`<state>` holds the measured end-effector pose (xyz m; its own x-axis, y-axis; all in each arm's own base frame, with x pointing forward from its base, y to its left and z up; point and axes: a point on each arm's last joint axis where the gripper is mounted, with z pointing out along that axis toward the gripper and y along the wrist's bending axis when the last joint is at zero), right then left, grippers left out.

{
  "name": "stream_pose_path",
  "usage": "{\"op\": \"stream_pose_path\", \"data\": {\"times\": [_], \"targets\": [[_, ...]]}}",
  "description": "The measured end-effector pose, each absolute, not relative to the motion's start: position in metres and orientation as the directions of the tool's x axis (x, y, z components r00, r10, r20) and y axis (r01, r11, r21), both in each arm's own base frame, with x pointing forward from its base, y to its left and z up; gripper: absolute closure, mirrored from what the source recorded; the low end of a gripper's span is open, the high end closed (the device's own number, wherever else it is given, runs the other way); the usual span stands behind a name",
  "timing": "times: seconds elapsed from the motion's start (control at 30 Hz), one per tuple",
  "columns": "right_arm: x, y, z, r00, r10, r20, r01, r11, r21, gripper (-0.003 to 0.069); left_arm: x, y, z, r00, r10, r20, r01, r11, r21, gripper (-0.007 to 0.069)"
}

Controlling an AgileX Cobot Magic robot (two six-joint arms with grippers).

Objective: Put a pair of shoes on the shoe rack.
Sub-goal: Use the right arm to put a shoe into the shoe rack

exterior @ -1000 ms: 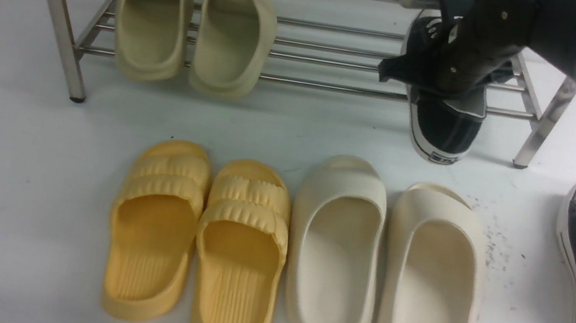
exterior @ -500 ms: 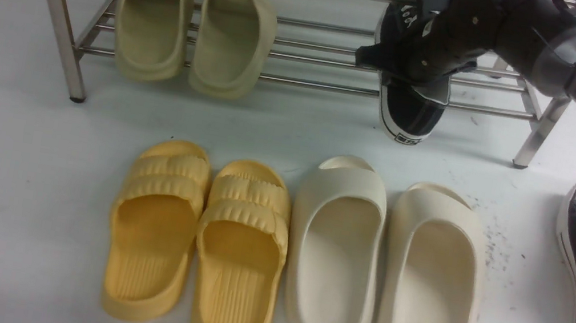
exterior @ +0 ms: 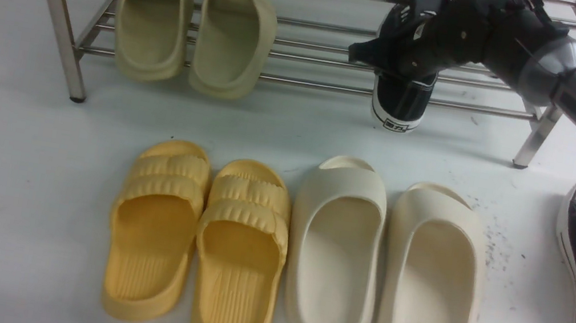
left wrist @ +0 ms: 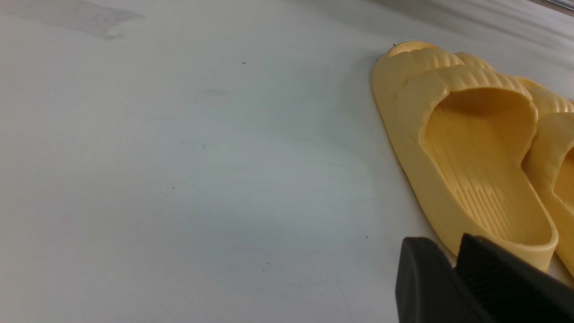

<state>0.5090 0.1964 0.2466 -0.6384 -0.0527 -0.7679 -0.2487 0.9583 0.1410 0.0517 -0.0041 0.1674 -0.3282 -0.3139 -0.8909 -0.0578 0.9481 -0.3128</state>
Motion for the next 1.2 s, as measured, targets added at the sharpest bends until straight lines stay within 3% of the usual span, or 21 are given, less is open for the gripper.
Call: {"op": "stream_pose_path", "data": {"times": [0.47, 0.77, 0.87, 1.03, 1.2], "targets": [[0.511, 0.194, 0.251, -0.597, -0.110, -0.795, -0.262, 0.963, 0.064, 0.0546, 0.052, -0.004, 0.167, -0.328, -0.314, -0.891, -0.058, 0.948, -0.313, 0.0491], [0.512, 0.194, 0.258, -0.560, -0.131, -0.818, -0.274, 0.961, 0.033, 0.0270, 0.052, -0.004, 0.167, -0.328, -0.314, -0.891, -0.058, 0.948, -0.313, 0.0481], [0.506, 0.196, 0.267, -0.571, -0.139, -0.809, -0.278, 0.960, 0.031, 0.0225, 0.052, -0.004, 0.167, -0.328, -0.314, -0.891, -0.058, 0.948, -0.313, 0.0480], [0.484, 0.203, 0.297, -0.605, -0.168, -0.779, -0.294, 0.956, 0.022, 0.0216, 0.052, -0.004, 0.167, -0.328, -0.314, -0.891, -0.058, 0.948, -0.313, 0.0474], [0.457, 0.201, 0.322, -0.673, -0.234, -0.702, -0.315, 0.949, -0.015, 0.0284, 0.052, -0.004, 0.167, -0.328, -0.314, -0.891, -0.058, 0.948, -0.313, 0.0470]]}}
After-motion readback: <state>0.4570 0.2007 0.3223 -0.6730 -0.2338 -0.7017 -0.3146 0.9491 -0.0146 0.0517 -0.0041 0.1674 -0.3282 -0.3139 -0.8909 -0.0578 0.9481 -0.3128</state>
